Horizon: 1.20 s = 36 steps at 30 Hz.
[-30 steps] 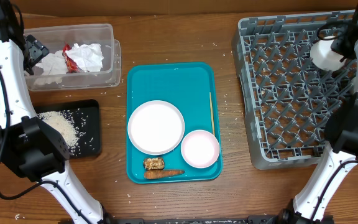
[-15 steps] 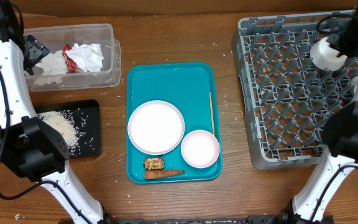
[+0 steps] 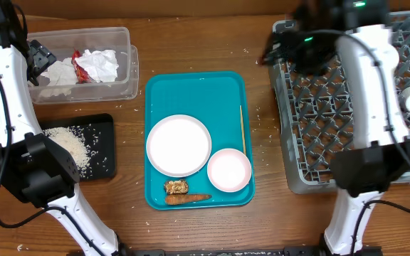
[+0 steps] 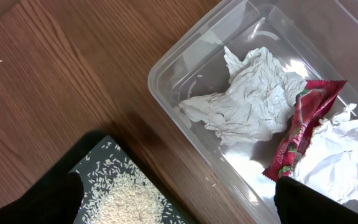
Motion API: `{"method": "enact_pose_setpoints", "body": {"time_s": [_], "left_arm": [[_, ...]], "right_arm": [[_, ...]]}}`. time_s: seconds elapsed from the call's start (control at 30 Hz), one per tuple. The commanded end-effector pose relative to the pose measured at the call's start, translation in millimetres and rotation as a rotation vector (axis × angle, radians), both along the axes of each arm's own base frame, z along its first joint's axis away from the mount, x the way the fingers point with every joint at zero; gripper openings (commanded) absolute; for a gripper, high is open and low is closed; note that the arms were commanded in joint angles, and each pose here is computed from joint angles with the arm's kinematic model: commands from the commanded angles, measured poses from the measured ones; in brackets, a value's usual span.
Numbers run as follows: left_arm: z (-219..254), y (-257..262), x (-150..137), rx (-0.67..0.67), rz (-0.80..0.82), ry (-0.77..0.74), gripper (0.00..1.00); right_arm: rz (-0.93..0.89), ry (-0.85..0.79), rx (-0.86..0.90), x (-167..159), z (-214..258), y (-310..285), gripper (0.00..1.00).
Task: Sort waste into correct bins and load items into the dishwasher
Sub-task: 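Reach the right gripper to the small pink-rimmed bowl on the teal tray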
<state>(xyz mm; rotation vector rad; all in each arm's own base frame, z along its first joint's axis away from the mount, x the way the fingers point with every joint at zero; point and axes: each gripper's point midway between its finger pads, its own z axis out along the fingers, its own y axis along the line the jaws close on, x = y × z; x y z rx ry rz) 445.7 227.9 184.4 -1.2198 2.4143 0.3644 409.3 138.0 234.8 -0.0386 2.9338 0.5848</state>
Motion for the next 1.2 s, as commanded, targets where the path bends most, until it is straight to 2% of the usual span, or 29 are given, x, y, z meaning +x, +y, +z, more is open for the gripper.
{"method": "enact_pose_setpoints", "body": {"time_s": [0.0, 0.3, 0.57, 0.73, 0.83, 1.03, 1.17], "left_arm": [[19.2, -4.0, -0.5, 0.011, 0.008, -0.046, 1.00], [19.2, -4.2, -0.4, 0.011, 0.008, -0.046, 1.00], [19.2, -4.2, -0.4, 0.011, 0.008, -0.046, 1.00], [19.2, -4.2, -0.4, 0.011, 0.008, -0.046, 1.00], [19.2, -4.2, -0.4, 0.011, 0.008, -0.046, 1.00], [19.2, -4.2, -0.4, 0.011, 0.008, -0.046, 1.00], [19.2, -4.2, -0.4, 0.011, 0.008, -0.046, 1.00]], "right_arm": [[0.102, -0.007, -0.047, -19.6, 1.6, 35.1, 1.00], [0.315, 0.017, -0.170, -67.2, -28.1, 108.1, 1.00], [0.186, 0.295, -0.273, -123.9, -91.0, 118.0, 1.00], [0.208, 0.397, -0.253, -153.0, -122.9, 132.7, 1.00], [0.241, 0.450, -0.207, -171.8, -138.8, 146.7, 0.96], [0.199, 0.491, -0.280, -191.2, -165.3, 142.6, 0.84], [0.174, 0.505, -0.295, -195.6, -176.0, 139.8, 0.70]]}}
